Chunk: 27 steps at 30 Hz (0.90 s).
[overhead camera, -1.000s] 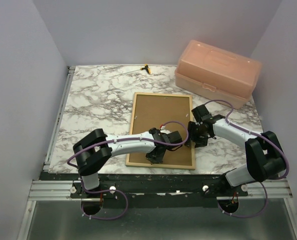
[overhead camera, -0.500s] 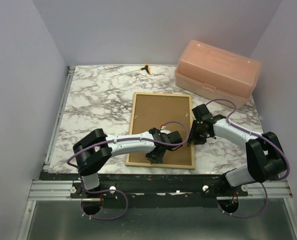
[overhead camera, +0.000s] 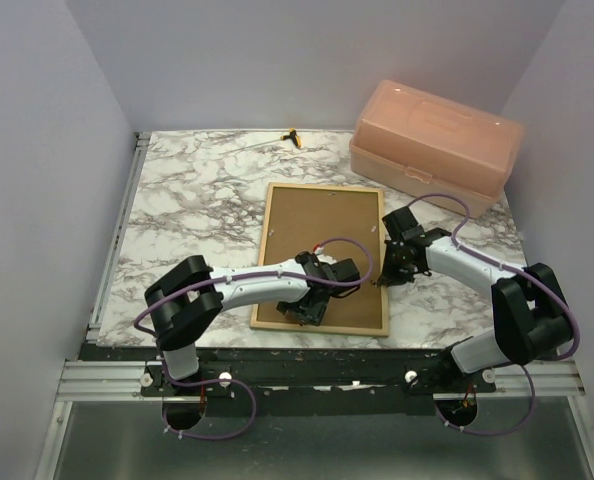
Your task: Put the photo into the frame
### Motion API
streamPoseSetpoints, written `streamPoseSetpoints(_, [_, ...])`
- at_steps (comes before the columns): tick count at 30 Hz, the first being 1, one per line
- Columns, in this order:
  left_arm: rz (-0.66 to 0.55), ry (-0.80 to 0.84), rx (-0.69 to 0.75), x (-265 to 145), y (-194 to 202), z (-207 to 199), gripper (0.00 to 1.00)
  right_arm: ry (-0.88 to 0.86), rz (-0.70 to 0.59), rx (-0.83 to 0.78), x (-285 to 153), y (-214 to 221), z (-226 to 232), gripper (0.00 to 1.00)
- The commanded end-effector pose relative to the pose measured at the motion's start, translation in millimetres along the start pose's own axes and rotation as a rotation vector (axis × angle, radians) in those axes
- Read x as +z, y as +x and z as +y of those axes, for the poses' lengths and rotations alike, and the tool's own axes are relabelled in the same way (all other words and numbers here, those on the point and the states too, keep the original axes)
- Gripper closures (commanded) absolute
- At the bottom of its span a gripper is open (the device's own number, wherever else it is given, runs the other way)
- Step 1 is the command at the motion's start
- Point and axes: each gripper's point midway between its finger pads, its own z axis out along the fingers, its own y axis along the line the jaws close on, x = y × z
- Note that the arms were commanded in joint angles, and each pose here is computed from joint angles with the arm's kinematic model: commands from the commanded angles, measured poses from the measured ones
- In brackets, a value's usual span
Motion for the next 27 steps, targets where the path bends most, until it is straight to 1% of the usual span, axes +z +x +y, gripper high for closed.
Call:
streamPoseSetpoints(1, [0.033, -0.148, 0.016, 22.4, 6.6, 34.1, 0.44, 0.203, -0.059, 0.028, 22.3, -5.8, -41.3, 1.00])
streamPoseSetpoints(5, [0.039, -0.186, 0.017, 27.8, 7.7, 45.0, 0.49, 0.205, -0.055, 0.023, 21.8, -5.8, -41.7, 1.00])
streamPoseSetpoints(9, [0.039, -0.182, -0.004, 31.5, 10.3, 52.8, 0.61, 0.217, -0.051, 0.013, 22.0, -5.4, -43.6, 1.00])
streamPoseSetpoints(10, [0.040, -0.184, -0.011, 32.3, 11.3, 55.1, 0.62, 0.217, -0.050, 0.011, 22.2, -5.4, -43.6, 1.00])
streamPoseSetpoints(19, [0.023, -0.203, -0.070, 32.6, 1.4, 82.7, 0.63, 0.226, -0.027, -0.006, 25.5, -2.7, -44.7, 1.00])
streamPoseSetpoints(27, [0.018, -0.216, -0.162, 37.3, -12.5, 114.0, 0.63, 0.230, -0.016, -0.013, 27.6, -1.9, -44.7, 1.00])
